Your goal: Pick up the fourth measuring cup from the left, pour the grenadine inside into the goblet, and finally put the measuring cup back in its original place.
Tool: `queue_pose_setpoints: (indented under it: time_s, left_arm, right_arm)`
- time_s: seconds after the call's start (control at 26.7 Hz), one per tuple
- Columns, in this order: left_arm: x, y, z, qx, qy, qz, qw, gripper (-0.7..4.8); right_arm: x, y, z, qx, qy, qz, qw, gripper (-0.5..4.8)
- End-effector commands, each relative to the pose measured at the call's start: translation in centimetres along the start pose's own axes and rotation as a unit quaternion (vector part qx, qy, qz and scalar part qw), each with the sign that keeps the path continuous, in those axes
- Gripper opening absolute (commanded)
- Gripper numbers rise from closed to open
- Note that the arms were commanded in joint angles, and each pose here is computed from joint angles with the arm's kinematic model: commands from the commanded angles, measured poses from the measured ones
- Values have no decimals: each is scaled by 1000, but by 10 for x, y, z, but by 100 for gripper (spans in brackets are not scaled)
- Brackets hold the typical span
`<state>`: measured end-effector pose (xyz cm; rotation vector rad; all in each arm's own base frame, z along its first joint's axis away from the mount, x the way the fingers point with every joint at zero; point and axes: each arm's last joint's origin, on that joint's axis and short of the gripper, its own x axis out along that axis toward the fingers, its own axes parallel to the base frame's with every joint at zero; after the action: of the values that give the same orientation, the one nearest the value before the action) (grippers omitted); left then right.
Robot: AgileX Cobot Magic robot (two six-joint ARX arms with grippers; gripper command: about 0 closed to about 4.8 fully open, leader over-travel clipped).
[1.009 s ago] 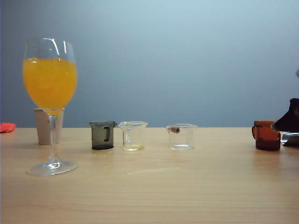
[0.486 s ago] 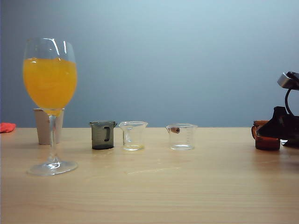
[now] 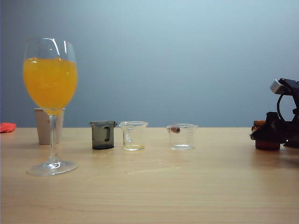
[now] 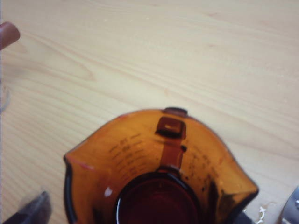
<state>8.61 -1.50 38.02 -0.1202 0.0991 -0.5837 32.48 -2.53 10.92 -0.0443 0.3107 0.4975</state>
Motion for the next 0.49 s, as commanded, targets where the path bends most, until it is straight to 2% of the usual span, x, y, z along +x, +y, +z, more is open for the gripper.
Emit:
queue_pose_setpoints:
  time_s: [0.04,0.15,0.22,0.34,0.49]
  left_arm:
    - [10,2,-9,-34,60,-93,993,-5]
    - [16,4,-16,-48,97,-98,989,-5]
    - [18,2,-23,-13,126,-101,987,-5]
    - [21,-1,-25,-12,138,-112,984,-5]
    - [24,-3,-26,-1,146,-68,987,-5]
  right_arm:
    - [1,0,5,-12,-15,1,1000,479]
    - [1,1,5,-13,-16,0,1000,479]
    - [2,1,6,-14,-17,1,1000,479]
    - [2,2,6,-15,-18,2,1000,479]
    - [2,2,6,-16,-19,2,1000,479]
